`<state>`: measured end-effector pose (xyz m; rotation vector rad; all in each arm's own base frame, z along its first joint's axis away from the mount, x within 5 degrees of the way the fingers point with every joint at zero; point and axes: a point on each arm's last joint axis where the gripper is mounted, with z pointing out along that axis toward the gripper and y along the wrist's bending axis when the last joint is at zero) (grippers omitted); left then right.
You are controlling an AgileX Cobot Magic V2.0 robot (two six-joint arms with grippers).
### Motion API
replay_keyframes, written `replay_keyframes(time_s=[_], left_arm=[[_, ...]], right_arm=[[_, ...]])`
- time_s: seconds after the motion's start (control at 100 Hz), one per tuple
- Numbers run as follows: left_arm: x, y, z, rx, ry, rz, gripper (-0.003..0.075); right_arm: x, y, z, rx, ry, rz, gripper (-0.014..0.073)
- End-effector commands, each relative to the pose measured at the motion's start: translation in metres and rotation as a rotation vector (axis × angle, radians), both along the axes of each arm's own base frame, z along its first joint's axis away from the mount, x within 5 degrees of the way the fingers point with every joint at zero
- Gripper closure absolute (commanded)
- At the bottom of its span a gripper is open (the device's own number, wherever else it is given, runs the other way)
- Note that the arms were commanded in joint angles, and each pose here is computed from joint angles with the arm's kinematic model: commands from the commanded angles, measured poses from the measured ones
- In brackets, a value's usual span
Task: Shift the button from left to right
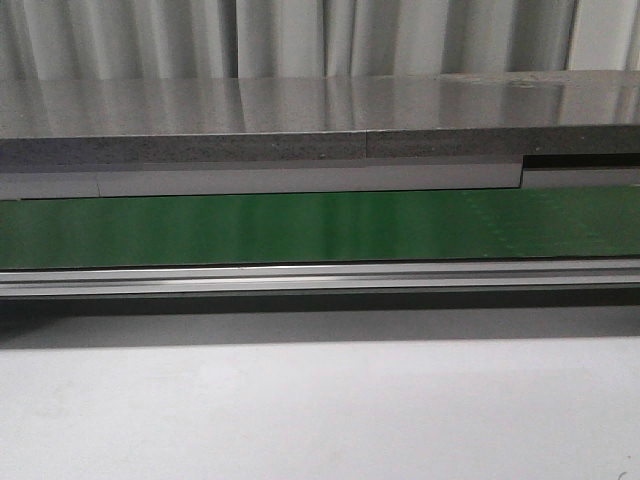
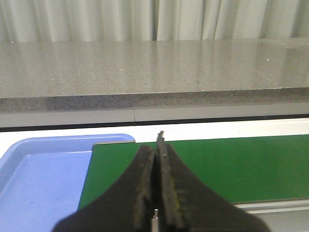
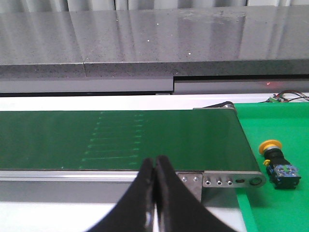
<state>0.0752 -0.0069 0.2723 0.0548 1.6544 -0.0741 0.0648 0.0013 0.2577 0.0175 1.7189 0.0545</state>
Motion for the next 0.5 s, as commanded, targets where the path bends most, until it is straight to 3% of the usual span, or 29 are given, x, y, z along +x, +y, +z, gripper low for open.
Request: replay_keyframes(time_s=[0.0,0.49], left_arm=[[0.001,0.001,0.015,-0.018,-0.092,0.008,0.0740],[0.001,0.001,0.015,-0.018,-0.092,0.008,0.0740]], right_arm=[[-0.004,0.000,0.006,-0.007,-0.129,0.006,0.0663],[-0.015,0.000,-0.037,-0.002,-0.156,0.007,0.0663]])
